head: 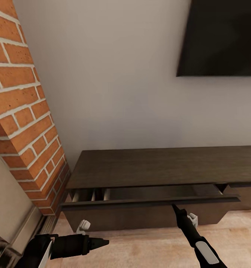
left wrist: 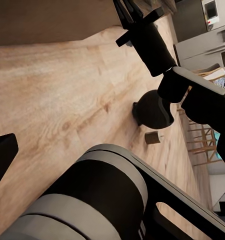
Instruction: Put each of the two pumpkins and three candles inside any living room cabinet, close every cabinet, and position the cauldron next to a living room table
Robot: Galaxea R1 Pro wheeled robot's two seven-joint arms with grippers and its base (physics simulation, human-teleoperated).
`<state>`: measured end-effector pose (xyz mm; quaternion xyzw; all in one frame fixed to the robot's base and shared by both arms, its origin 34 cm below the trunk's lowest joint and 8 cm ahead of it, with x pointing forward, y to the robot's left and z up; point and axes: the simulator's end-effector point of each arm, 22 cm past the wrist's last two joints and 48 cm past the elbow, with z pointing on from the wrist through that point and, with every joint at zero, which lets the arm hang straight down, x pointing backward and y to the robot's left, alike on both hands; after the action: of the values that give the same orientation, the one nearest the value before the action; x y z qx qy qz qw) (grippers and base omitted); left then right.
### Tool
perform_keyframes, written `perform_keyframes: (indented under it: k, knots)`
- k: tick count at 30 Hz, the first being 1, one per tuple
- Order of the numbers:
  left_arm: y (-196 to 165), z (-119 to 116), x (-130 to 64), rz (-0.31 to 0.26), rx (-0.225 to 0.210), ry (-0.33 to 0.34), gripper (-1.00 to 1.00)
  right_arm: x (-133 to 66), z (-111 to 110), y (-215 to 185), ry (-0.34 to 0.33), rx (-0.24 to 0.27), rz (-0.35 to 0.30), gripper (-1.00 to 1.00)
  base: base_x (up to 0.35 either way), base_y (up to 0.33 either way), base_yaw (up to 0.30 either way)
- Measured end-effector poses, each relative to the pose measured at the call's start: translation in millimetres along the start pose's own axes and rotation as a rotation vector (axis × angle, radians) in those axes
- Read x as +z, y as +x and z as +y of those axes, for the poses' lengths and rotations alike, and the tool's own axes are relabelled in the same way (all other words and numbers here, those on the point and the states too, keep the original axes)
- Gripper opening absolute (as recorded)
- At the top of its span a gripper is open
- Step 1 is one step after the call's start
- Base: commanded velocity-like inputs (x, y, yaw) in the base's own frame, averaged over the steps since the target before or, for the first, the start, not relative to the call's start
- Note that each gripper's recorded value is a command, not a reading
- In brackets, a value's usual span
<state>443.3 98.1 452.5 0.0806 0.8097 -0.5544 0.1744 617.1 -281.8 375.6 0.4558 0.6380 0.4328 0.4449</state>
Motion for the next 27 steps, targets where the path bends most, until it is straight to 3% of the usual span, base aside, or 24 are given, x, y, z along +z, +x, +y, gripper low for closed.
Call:
perform_keyframes:
  k: [27]
  knots:
    - [-0.2, -0.4, 0.4, -0.001, 0.000, 0.001, 1.00, 0.5, -1.3, -8.5, 0.015, 0.005, -0.020, -1.00, -0.019, 0.016, 0.000]
